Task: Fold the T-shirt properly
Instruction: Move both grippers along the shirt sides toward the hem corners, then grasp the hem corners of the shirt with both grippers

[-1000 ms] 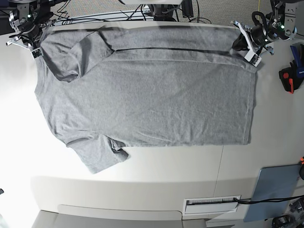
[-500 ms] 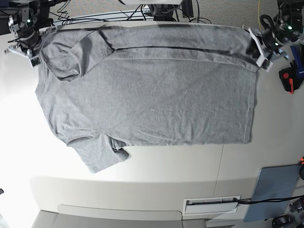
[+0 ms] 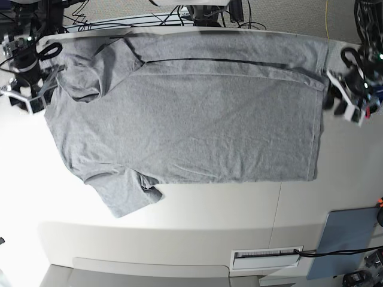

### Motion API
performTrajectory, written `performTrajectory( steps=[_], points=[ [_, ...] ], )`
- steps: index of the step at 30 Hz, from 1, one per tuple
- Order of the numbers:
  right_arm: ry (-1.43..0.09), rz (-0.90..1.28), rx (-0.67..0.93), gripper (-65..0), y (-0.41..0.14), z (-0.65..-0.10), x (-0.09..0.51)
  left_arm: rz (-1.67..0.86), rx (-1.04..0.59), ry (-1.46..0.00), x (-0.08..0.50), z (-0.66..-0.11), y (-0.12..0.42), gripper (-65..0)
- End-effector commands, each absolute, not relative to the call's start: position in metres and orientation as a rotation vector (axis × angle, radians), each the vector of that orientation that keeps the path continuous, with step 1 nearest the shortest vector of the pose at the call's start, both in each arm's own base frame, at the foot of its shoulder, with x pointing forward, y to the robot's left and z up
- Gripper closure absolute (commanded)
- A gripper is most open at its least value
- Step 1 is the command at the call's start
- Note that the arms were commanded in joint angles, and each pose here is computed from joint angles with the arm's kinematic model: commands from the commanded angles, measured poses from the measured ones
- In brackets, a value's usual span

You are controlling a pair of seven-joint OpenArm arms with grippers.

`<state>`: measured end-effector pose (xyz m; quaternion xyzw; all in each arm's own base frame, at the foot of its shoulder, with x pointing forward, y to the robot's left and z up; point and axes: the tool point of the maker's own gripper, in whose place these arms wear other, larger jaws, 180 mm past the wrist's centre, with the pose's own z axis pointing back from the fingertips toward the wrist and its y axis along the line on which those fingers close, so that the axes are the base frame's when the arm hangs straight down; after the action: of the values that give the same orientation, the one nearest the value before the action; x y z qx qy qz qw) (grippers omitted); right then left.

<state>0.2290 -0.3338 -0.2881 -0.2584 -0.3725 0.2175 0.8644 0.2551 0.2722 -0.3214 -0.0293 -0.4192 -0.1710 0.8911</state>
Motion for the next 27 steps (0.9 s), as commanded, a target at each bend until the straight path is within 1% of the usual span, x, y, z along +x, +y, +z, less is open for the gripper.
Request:
performTrajectory(
  steps=[1, 5, 11, 13, 17, 21, 24, 27],
  points=[
    [-0.831, 0.453, -0.569, -31.8, -0.337, -0.270, 0.241, -0.334, -0.050, -0.943, 0.271, -0.302, 0.277, -22.0],
    [-0.827, 0.355, -0.483, -31.8, -0.339, -0.268, 0.256, -0.254, -0.072, -1.003, 0.301, -0.291, 0.286, -22.0],
    [-0.898, 0.226, -0.381, -31.8, -0.353, -0.269, 0.290, -0.247, -0.132, -0.980, 0.339, -0.306, 0.271, -22.0],
    [-0.904, 0.199, -0.350, -31.8, -0.356, -0.273, 0.303, -0.235, -0.113, -0.958, 0.356, -0.316, 0.266, -22.0],
    [-0.885, 0.191, -0.294, -31.8, -0.351, -0.286, 0.331, -0.222, -0.085, -0.917, 0.393, -0.334, 0.257, -22.0],
    [-0.838, 0.226, -0.237, -31.8, -0.332, -0.306, 0.359, -0.172, -0.097, -0.920, 0.431, -0.333, 0.255, -22.0],
    [-0.787, 0.261, -0.206, -31.8, -0.316, -0.321, 0.374, -0.076, -0.085, -0.913, 0.454, -0.331, 0.269, -22.0],
    [-0.761, 0.299, -0.195, -31.8, -0.304, -0.326, 0.385, -0.024, -0.070, -0.866, 0.468, -0.338, 0.284, -22.1]
  ],
)
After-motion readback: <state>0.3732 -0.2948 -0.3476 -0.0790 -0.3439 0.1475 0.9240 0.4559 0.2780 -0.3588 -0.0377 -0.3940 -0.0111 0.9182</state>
